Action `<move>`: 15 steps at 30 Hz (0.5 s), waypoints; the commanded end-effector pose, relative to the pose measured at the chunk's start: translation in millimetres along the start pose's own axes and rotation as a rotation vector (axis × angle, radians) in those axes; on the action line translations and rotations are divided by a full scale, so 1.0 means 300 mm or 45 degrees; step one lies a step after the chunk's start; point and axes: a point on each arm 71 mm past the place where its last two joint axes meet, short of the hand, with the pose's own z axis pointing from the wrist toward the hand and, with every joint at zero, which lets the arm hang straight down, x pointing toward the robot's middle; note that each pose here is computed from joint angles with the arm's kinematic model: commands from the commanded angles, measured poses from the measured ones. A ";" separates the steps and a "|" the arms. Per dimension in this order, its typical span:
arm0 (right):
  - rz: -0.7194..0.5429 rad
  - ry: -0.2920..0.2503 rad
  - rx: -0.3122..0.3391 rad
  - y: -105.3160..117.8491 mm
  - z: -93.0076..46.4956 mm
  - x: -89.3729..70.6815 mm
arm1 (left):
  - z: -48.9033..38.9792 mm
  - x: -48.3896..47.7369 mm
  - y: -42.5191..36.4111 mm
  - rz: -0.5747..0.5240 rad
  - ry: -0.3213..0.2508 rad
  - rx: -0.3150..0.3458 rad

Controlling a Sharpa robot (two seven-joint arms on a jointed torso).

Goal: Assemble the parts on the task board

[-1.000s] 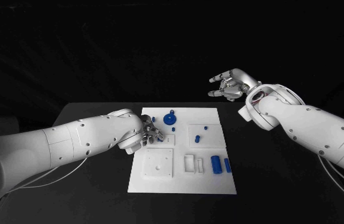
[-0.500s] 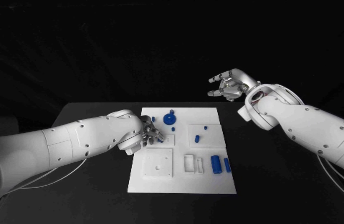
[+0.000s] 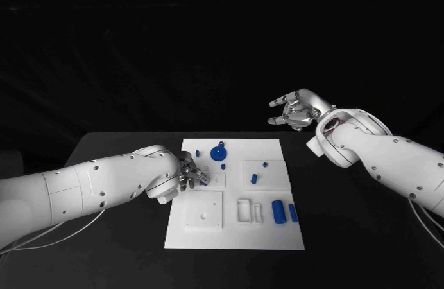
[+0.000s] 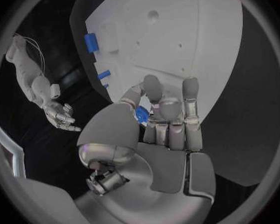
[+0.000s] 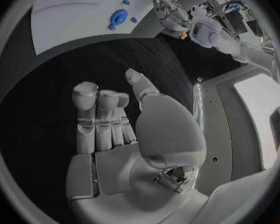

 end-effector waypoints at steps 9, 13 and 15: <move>0.000 0.018 -0.010 0.000 0.000 0.005 | -0.006 -0.016 -0.023 -0.040 -0.132 0.058; 0.000 0.019 -0.009 0.000 0.000 0.006 | -0.007 -0.014 -0.029 -0.049 -0.144 0.066; 0.000 0.019 -0.009 -0.001 0.001 0.006 | -0.006 -0.013 -0.032 -0.049 -0.144 0.067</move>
